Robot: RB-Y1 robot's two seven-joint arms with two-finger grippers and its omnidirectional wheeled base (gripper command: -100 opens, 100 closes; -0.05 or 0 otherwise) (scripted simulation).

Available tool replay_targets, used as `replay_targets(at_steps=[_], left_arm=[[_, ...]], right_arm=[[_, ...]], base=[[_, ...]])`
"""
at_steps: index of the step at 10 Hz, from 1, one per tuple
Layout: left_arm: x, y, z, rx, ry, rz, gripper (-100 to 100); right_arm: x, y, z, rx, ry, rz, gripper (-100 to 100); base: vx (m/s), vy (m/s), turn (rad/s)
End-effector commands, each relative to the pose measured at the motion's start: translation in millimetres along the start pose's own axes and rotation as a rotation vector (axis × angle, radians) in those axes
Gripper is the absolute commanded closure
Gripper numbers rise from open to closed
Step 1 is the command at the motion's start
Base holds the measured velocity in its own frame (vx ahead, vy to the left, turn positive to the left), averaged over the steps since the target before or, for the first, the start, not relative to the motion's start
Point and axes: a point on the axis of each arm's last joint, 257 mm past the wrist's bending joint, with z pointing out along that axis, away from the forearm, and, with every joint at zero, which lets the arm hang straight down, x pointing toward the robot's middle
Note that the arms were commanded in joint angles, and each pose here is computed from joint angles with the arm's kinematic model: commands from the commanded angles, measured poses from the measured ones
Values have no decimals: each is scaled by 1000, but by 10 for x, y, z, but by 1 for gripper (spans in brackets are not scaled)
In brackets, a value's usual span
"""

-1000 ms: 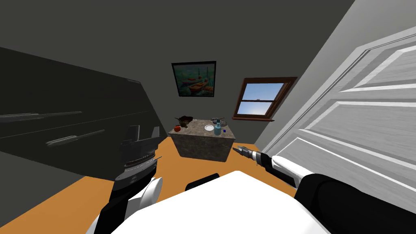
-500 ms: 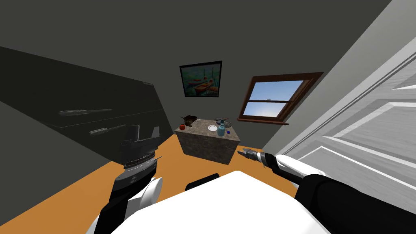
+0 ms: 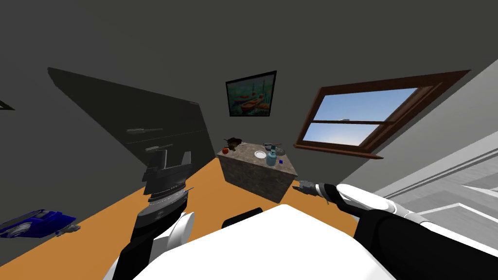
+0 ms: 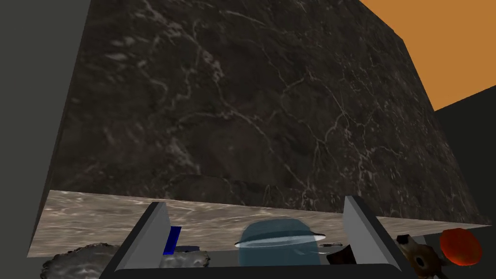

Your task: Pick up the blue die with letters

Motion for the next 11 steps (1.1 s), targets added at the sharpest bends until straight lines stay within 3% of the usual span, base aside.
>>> replay_targets(at_steps=[1,2,4,5,11], left_arm=[[0,0,0,0,0,0,0],[0,0,0,0,0,0,0],[0,0,0,0,0,0,0],[0,0,0,0,0,0,0],[0,0,0,0,0,0,0]], right_arm=[[144,-225,-104,28,70,-30,-100],[166,-259,-114,35,73,-26,-100],[424,-567,-311,85,184,-60,-100],[435,-585,-319,89,186,-57,-100],[1116,-1290,-1018,210,479,-89,-100]], base=[[34,-10,259],[26,-10,155],[42,-9,313],[61,-20,180],[93,-39,361]])
